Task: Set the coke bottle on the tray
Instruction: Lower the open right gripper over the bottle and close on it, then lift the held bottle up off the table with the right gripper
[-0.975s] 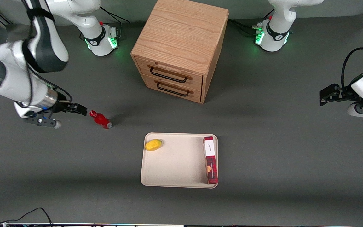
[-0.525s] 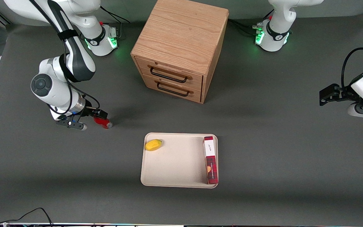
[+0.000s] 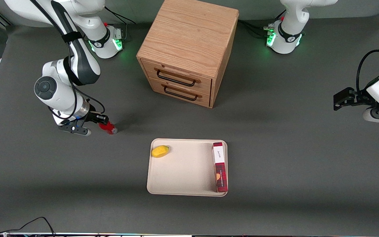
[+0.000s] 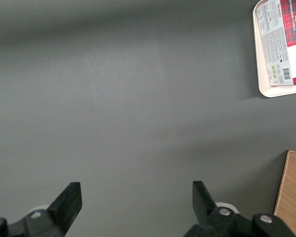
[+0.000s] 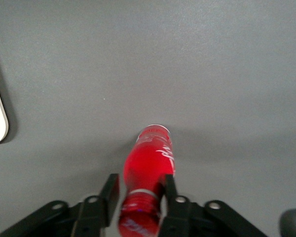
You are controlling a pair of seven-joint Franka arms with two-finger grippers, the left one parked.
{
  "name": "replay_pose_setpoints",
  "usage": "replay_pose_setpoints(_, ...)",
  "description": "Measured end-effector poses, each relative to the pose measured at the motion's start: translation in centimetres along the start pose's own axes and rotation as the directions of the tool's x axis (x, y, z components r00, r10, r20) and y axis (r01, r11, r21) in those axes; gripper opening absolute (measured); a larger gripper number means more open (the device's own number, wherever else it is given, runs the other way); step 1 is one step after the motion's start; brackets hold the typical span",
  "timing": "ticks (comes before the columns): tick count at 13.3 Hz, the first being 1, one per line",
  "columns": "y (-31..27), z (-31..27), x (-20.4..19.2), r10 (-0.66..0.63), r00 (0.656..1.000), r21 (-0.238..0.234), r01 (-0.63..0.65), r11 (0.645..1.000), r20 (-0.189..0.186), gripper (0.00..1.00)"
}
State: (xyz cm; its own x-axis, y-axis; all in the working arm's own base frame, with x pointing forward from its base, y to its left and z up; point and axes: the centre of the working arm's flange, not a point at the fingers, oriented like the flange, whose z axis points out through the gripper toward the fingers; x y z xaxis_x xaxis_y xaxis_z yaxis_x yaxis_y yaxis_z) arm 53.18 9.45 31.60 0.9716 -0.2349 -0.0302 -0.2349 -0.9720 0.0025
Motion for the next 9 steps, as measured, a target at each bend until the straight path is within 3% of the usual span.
replay_pose_setpoints(1,-0.1,-0.1,0.0,-0.002,1.0,0.0,0.002,1.0,-0.001,0.33)
replay_pose_setpoints(4,-0.2,-2.1,0.0,-0.028,1.0,-0.017,0.028,0.999,0.01,0.33)
replay_pose_setpoints(6,0.0,-7.7,0.6,-0.084,0.996,-0.036,0.086,0.996,0.042,0.33)
replay_pose_setpoints(9,1.7,-20.6,1.5,-0.142,0.989,-0.036,0.144,0.989,0.042,0.33)
